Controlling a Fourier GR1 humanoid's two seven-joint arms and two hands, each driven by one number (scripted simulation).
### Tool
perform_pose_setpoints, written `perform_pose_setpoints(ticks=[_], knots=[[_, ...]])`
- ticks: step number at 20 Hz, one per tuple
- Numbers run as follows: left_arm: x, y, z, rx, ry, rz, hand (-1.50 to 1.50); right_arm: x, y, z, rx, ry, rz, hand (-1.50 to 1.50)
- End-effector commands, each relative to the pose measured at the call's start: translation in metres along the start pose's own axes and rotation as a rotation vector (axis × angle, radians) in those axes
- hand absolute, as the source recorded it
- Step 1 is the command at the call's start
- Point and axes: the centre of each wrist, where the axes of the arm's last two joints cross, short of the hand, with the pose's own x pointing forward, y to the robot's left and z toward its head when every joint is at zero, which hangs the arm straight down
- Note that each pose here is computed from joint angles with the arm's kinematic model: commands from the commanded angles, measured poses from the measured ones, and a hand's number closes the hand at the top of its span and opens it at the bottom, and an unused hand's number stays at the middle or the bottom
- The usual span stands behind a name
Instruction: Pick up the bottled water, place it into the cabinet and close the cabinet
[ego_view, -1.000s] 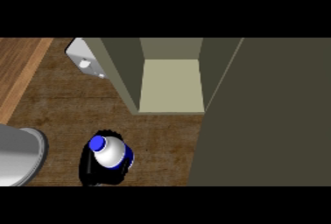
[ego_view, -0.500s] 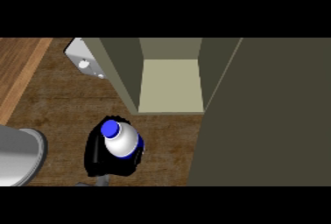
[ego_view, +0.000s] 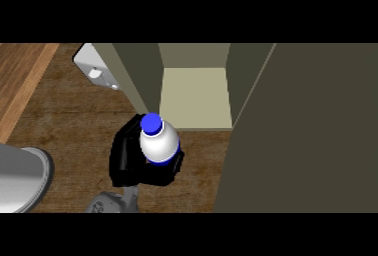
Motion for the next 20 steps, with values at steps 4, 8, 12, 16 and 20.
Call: perform_pose_setpoints(ticks=[4,8,12,16,20], knots=[[-0.002,-0.037,-0.037,0.019,-0.054,-0.033,1.5,0.027,-0.006,0.009,-0.007,-0.066,0.003,-1.5],[0.011,-0.031,-0.067,0.043,-0.049,-0.092,1.5,0.036,-0.003,0.016,-0.01,-0.045,0.007,-1.5],[0.017,-0.051,-0.083,0.045,-0.046,-0.14,1.5,0.028,-0.006,0.007,-0.023,-0.05,-0.002,-1.5],[0.001,-0.047,-0.101,0.064,-0.03,-0.186,1.5,0.027,0.002,0.018,-0.032,-0.047,-0.022,-1.5],[0.002,-0.06,-0.126,0.071,-0.038,-0.276,1.5,0.027,-0.006,0.015,-0.011,-0.051,0.001,-1.5]])
